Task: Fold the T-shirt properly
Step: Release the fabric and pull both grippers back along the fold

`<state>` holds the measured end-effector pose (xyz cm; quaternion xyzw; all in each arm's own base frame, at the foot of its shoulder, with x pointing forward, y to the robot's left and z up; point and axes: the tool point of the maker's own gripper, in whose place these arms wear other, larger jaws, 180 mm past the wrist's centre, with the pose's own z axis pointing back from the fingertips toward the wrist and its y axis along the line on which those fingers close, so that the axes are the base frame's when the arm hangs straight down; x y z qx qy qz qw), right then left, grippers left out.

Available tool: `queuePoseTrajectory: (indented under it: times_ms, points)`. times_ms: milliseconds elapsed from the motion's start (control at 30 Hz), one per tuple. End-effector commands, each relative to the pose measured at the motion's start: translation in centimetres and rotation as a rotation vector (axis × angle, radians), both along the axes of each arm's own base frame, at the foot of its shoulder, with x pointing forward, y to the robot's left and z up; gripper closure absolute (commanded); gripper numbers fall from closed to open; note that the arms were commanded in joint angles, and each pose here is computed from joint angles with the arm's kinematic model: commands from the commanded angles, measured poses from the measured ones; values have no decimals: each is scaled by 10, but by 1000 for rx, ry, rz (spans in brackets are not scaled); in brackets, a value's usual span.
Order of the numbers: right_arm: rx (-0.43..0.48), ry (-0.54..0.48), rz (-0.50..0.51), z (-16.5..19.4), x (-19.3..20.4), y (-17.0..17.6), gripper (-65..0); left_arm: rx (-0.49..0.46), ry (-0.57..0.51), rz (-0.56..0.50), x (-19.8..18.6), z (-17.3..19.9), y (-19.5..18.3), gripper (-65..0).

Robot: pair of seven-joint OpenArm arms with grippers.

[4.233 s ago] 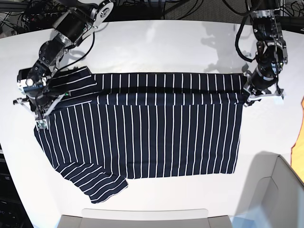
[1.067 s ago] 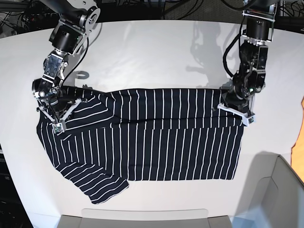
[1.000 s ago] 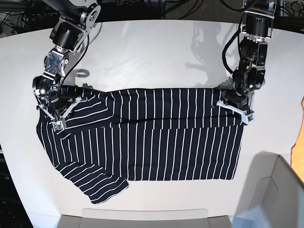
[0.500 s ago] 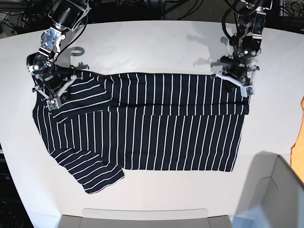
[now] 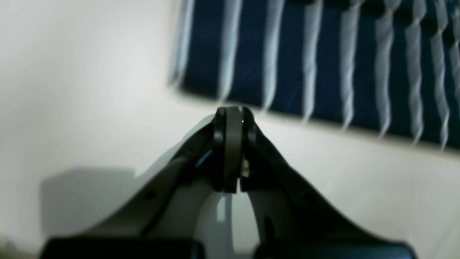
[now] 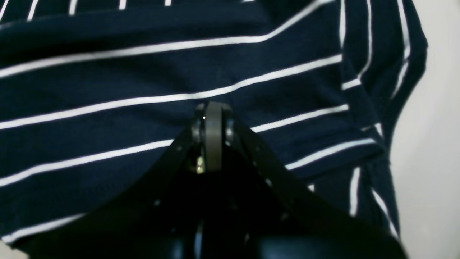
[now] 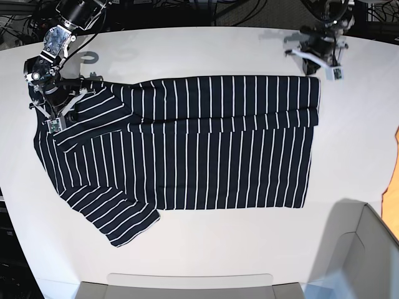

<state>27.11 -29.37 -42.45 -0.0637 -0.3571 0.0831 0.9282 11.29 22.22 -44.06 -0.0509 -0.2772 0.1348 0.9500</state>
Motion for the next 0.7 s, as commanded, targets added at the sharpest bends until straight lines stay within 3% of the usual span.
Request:
queuePoseTrajectory:
  times_ms: [0, 233, 333, 467, 667]
  points:
    - [-100, 198, -8, -19, -32, -18, 0, -9, -40, -16, 8, 16, -6, 0]
    - [-106, 181, 113, -17, -14, 22, 0, -110, -295, -33, 84, 84, -51, 0]
    - [-92, 183, 136, -20, -12, 35, 0, -199, -281, -124, 123, 90, -94, 0]
    - [-85, 176, 138, -19, -10, 40, 0, -271, -223, -82, 155, 97, -120, 0]
    - [-86, 175, 133, -19, -10, 38, 0, -282, -43, -75, 149, 53, -132, 0]
